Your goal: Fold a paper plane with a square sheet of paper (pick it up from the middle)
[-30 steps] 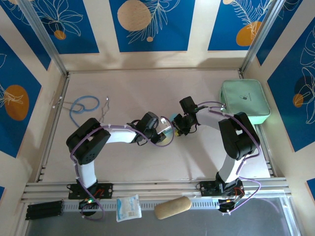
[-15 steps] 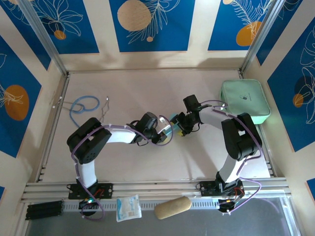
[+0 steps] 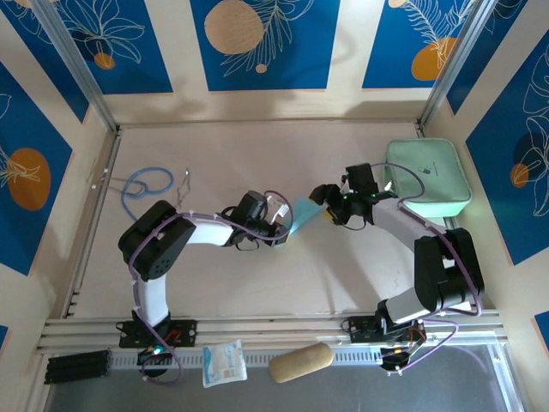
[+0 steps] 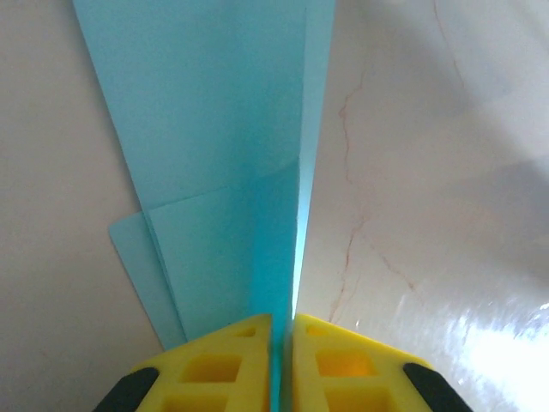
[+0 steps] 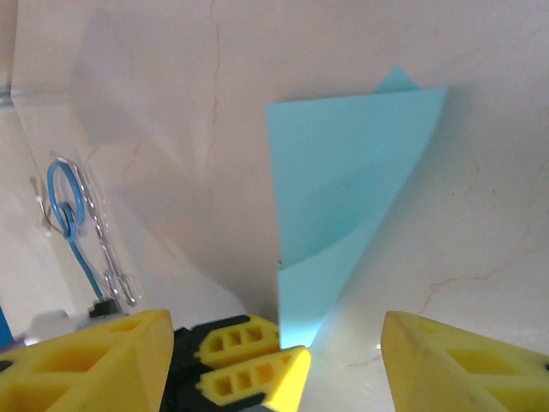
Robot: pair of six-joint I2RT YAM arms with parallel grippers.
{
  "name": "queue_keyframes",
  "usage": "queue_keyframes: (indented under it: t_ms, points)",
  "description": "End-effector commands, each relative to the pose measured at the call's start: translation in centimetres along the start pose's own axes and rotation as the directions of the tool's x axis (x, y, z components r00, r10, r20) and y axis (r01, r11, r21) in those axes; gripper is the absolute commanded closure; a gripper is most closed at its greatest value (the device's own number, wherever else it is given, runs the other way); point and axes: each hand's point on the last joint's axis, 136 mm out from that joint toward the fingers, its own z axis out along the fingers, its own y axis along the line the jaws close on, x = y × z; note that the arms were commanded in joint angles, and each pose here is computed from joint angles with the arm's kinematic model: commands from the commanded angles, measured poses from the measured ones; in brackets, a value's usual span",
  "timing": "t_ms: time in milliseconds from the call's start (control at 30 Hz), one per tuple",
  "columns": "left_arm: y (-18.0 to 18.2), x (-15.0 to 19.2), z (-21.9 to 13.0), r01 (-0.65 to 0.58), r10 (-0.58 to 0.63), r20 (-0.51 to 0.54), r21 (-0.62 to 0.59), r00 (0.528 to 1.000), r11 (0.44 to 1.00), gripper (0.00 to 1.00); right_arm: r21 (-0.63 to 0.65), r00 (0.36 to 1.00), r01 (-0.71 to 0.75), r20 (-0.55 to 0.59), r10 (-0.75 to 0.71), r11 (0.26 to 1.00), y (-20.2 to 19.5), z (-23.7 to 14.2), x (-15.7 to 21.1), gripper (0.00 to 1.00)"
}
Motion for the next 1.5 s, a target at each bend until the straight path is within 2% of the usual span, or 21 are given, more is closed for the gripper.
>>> queue_keyframes:
  t_ms: [0,200,433,700,867,1133,1467]
  points:
    - [-0.3,-0.2,0.1,0.163,-0.164,0.013,0.068,0.986,0.984,0.87,-0.128,0.989,0.143,-0.027,-0.148,0.981,1.3,0.0,1.0,0.35]
    - [0.0,-0.7,-0.1,0.286,-0.293,0.046,0.113,0.955,0.951,0.87,-0.266,0.973,0.187,-0.084,-0.216,0.946,1.9,1.2,2.6,0.40]
    - [0.8,-0.7,0.0,0.385,-0.399,0.068,0.159,0.914,0.909,0.87,-0.325,0.951,0.201,-0.163,-0.264,0.924,3.0,3.9,3.6,0.52]
    - [1.6,-0.3,-0.1,0.476,-0.490,0.058,0.165,0.870,0.864,0.87,-0.355,0.929,0.198,-0.228,-0.291,0.914,3.7,6.3,4.1,0.55]
    - [1.9,0.0,0.0,0.499,-0.512,0.049,0.159,0.858,0.852,0.86,-0.351,0.922,0.192,-0.256,-0.291,0.916,3.6,7.5,4.2,0.57]
    - [2.5,1.0,0.3,0.514,-0.520,0.025,0.121,0.854,0.849,0.78,-0.342,0.914,0.190,-0.280,-0.293,0.920,3.5,8.2,4.5,0.57]
    - [3.2,2.1,0.6,0.546,-0.546,-0.012,0.055,0.838,0.836,0.83,-0.312,0.917,0.179,-0.292,-0.273,0.933,2.9,8.5,4.4,0.58]
